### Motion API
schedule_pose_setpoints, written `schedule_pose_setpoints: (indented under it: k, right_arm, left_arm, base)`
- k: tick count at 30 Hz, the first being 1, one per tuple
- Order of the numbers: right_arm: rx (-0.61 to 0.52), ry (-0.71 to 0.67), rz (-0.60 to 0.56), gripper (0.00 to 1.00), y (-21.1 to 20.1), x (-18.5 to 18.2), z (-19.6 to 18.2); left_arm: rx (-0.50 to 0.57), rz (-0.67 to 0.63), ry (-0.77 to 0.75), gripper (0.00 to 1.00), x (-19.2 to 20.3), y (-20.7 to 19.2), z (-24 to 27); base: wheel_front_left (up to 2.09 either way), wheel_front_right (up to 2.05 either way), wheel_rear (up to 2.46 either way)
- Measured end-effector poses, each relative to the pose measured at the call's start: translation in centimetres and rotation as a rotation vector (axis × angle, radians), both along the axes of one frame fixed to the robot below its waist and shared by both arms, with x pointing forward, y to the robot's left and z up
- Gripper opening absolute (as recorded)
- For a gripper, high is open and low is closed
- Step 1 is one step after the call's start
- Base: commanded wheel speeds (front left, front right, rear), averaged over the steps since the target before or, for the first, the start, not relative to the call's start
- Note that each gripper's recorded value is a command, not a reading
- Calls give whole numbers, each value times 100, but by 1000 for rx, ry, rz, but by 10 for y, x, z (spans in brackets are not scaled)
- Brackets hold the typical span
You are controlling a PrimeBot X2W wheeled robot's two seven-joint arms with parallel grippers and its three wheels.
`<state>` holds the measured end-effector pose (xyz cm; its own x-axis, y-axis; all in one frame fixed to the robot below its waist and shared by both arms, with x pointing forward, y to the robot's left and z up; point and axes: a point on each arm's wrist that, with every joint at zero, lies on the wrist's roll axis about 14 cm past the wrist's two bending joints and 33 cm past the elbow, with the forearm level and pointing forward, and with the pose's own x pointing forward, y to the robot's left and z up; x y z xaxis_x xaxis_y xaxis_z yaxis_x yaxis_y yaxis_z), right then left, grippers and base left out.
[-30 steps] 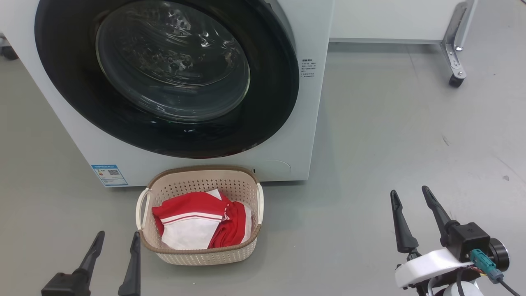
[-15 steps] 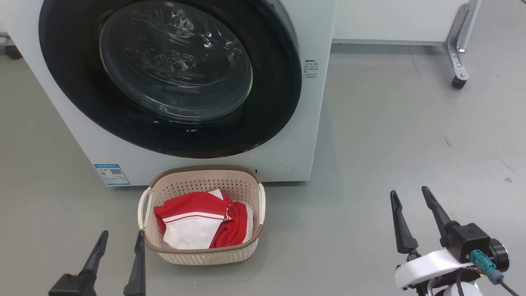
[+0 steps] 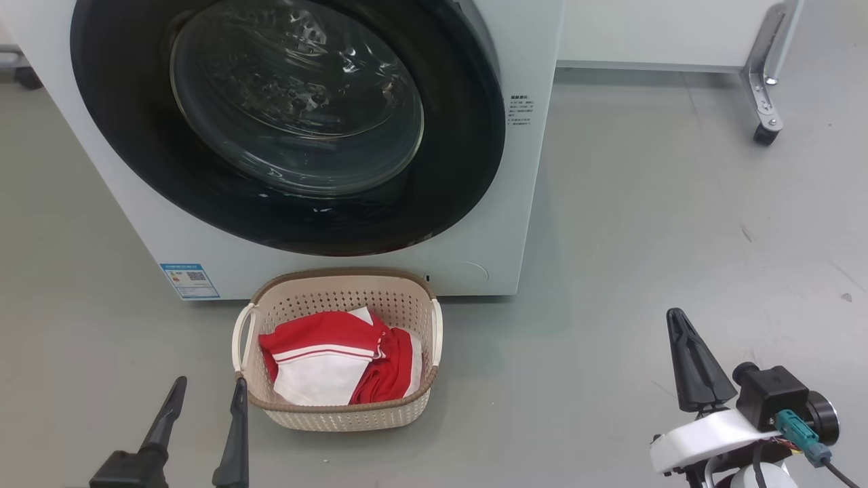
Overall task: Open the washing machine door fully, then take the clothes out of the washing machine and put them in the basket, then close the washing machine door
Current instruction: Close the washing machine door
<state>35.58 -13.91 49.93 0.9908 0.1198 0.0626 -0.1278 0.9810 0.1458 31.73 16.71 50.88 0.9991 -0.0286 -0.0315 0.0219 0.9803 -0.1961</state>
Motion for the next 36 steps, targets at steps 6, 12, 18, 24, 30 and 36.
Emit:
schedule_pose_setpoints:
  k: [6, 12, 18, 24, 30, 36]
  right_arm:
    - [12, -25, 70, 0, 19, 15, 8]
    - [5, -81, 176, 0, 49, 49, 31]
    - [7, -112, 255, 0, 77, 86, 50]
    - [32, -148, 313, 0, 103, 126, 70]
    - [10, -155, 372, 0, 127, 165, 76]
    - [-40, -142, 403, 0, 141, 204, 71]
  left_arm:
    - [5, 9, 7, 100, 1, 2, -2]
    - [-8, 3, 23, 100, 2, -4, -5]
    - [-17, 14, 13, 100, 10, -5, -2]
    - [-7, 24, -7, 100, 21, -3, 3]
    - [-11, 46, -16, 100, 31, 1, 3]
    - [-3, 92, -15, 100, 37, 12, 0]
  base:
    - [0, 0, 0]
    - [0, 0, 0]
    - [0, 0, 0]
    - [0, 0, 0]
    - [0, 0, 0]
    - [0, 0, 0]
